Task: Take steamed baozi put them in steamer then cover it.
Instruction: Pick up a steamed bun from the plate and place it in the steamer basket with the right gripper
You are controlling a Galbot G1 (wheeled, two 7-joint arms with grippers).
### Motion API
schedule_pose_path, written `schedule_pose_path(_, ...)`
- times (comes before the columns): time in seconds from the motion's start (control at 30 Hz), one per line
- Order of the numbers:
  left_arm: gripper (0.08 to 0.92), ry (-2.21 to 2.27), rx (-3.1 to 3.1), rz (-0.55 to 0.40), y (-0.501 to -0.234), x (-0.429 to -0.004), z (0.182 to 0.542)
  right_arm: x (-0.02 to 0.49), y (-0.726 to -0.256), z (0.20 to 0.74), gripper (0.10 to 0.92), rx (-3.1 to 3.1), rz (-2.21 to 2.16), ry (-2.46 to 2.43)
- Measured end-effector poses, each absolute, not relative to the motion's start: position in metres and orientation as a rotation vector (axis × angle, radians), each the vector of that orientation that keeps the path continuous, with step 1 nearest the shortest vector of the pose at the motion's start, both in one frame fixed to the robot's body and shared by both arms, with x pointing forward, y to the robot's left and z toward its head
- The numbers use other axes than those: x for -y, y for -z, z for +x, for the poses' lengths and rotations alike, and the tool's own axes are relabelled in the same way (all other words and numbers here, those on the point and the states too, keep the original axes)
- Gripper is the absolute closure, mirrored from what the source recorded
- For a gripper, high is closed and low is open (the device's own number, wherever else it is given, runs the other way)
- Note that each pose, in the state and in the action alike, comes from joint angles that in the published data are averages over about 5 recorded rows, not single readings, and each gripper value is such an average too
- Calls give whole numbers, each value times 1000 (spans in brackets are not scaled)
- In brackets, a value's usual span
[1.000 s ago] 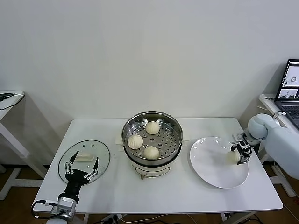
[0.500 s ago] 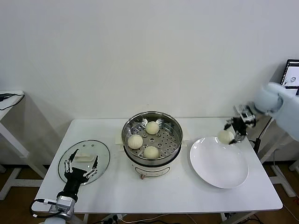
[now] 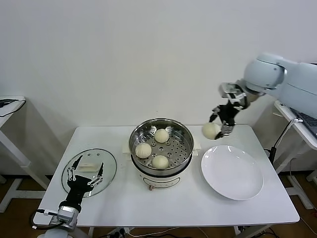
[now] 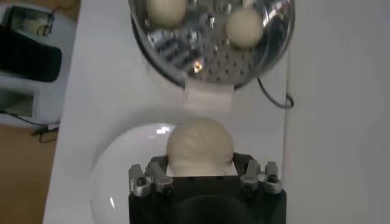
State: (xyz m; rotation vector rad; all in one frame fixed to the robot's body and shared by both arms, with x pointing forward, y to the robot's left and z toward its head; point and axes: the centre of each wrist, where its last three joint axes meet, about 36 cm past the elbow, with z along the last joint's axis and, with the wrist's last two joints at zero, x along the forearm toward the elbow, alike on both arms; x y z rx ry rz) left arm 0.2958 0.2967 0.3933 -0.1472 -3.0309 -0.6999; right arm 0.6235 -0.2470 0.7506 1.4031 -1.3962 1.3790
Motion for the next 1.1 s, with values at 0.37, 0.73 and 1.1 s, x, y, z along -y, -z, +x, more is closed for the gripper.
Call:
schedule_pose_path(0.37, 177, 702, 3032, -132, -394, -302, 296, 164, -721, 636, 301, 1278, 1443, -1397)
schedule_pose_path(0.73, 177, 697, 3020, -124, -390, -306, 296, 130, -674, 660, 301, 1215, 1428, -1405)
schedule_pose_path(1.1, 177, 693, 3014, -124, -388, -307, 296, 118, -642, 672, 301, 1188, 1400, -1413)
